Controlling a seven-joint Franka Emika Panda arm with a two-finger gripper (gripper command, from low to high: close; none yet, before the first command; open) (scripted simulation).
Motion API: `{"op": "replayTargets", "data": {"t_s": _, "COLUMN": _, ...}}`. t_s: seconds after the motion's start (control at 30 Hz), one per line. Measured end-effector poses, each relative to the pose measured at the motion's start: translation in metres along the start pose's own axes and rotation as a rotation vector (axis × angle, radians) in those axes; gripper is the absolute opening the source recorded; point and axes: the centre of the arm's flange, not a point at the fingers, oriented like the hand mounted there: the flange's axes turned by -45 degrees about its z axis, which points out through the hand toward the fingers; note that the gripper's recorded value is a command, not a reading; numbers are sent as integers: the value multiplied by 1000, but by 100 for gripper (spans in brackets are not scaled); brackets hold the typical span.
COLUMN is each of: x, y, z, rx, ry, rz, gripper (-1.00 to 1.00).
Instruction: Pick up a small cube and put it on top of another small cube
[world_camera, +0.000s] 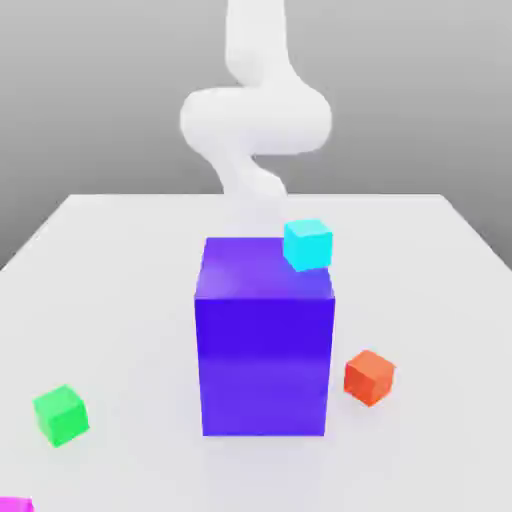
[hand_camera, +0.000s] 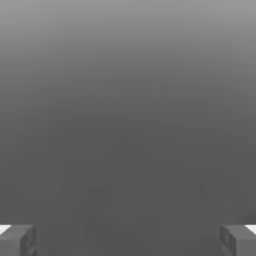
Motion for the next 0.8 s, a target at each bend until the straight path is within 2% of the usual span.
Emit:
{"op": "replayTargets", "data": {"t_s": 0.4, "x": -5, "y": 87, "z": 189, "rx": 50, "ry": -268, "rz": 45, "gripper": 0}}
{"op": "replayTargets", "data": {"t_s": 0.8, "x": -89, "y": 181, "z": 357, "rx": 21, "ry": -514, "rz": 83, "gripper": 0}}
